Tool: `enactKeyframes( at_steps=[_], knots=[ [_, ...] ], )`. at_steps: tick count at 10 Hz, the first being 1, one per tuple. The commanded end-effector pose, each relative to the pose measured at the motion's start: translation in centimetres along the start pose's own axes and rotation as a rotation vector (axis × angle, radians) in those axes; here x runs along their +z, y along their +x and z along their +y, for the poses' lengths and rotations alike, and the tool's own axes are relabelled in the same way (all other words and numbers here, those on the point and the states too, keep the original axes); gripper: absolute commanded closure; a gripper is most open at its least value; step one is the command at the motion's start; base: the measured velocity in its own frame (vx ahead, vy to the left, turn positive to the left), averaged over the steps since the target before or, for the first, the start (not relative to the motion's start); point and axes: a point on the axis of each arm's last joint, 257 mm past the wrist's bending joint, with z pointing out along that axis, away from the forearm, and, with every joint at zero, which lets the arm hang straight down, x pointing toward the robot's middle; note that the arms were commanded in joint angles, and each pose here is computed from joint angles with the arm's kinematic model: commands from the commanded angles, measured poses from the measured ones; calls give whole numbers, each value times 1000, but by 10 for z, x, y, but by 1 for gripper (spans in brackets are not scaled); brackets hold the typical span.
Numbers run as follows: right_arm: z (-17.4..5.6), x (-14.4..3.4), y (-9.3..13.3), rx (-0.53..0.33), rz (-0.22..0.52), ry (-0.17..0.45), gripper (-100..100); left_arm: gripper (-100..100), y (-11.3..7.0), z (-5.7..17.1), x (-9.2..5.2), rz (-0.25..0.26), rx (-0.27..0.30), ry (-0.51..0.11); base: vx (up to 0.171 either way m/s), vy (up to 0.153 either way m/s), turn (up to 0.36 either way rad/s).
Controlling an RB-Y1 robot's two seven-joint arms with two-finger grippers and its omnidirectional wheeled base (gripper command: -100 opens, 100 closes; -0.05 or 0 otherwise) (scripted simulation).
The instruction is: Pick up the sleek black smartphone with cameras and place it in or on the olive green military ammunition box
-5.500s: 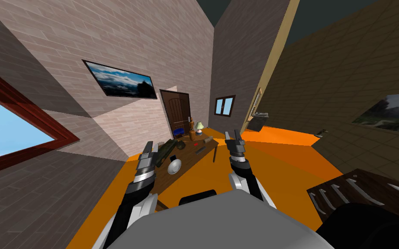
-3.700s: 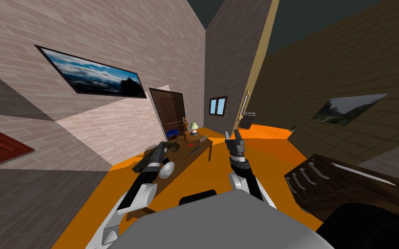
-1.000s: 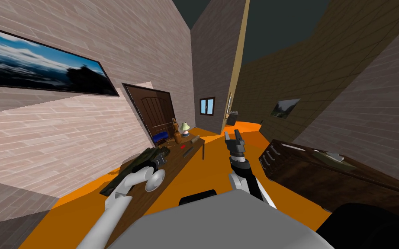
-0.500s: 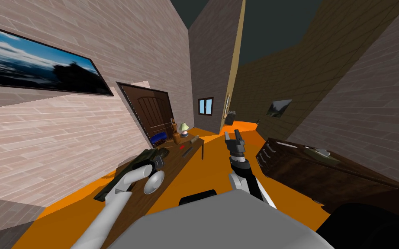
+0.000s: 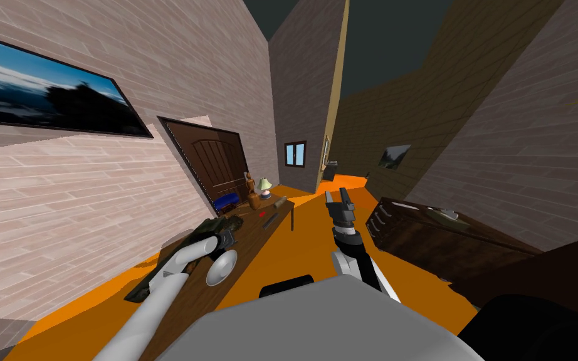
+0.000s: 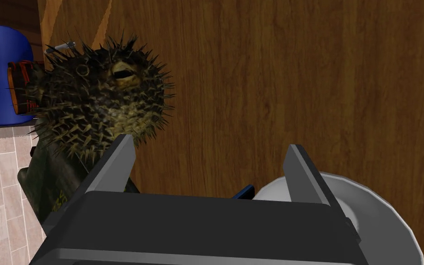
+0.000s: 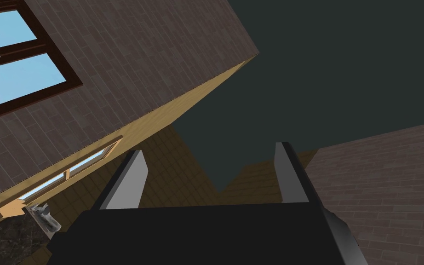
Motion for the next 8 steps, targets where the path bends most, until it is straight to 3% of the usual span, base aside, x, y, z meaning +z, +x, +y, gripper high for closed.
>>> enactKeyframes(
  at_steps=[1,6,8],
  knots=[
    [0,0,0,0,0,0,0,-100,-11,2,1,-24,-45,-49,-11,32,-85],
    [0,0,0,0,0,0,0,-100,-35,13,1,-76,-128,-147,-7,35,-74],
    [0,0,0,0,0,0,0,-100,-52,15,-3,-109,-202,-206,-11,50,-119]
  ],
)
